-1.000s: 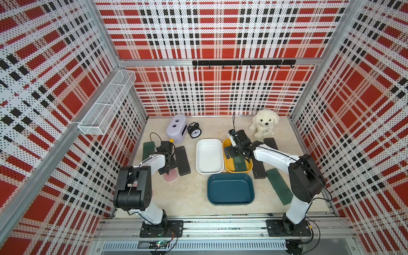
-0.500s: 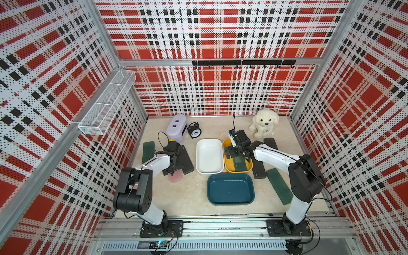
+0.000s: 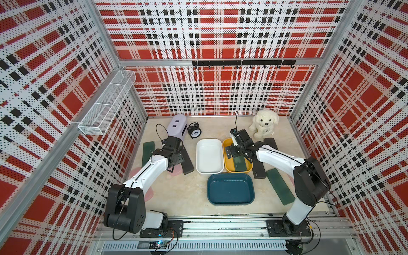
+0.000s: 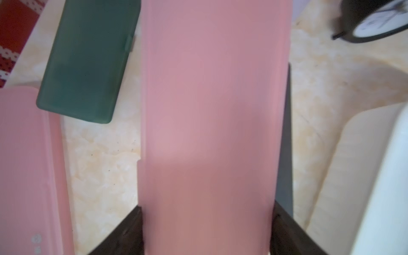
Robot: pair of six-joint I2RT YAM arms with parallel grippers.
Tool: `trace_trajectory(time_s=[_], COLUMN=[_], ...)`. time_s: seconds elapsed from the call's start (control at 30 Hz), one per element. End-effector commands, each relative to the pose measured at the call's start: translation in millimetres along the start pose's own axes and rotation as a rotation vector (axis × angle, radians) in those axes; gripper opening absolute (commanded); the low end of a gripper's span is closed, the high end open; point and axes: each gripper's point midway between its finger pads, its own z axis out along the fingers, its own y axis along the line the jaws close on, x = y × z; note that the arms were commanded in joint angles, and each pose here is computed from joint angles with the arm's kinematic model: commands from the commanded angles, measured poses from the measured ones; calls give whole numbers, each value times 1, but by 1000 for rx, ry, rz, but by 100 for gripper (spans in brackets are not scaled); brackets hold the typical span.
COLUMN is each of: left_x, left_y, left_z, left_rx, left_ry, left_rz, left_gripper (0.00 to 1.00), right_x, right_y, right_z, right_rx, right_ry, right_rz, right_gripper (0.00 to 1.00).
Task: Place the pencil cases by color into the storage box
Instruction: Pick up the pencil case from the center of the board, then place the pencil case at the storage box.
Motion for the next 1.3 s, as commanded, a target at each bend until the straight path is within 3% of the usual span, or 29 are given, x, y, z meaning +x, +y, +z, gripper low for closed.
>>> trace_trajectory(time_s=[0.0,0.57,0.87,0.93,1.07,1.27], left_x=[-17,15,81,99,133,174], left_y=[-24,-152,-198,-205,-218,-228], left_z=[-31,-119,-127,-126,-126,-135], left_rx=[40,233,283,290,305,461], left_ry=[-94,-273,-271,-277,-317,-273], left_rz=[58,520,906,999,1195,1416], left_gripper=[46,47,47,52,53,53], right_x=[-7,12,28,30,31,32], right_y=[-4,-85,-122,-129,-137,-141], right_z=[-19,-93,-119,-123,-129,-132], right_rx=[28,207,259,265,272,276], right_ry=[-37,-118,-152,-158,-173,-184], right_rz=[-2,157,236,252,269,276], right_gripper=[100,100,100,100,100,100])
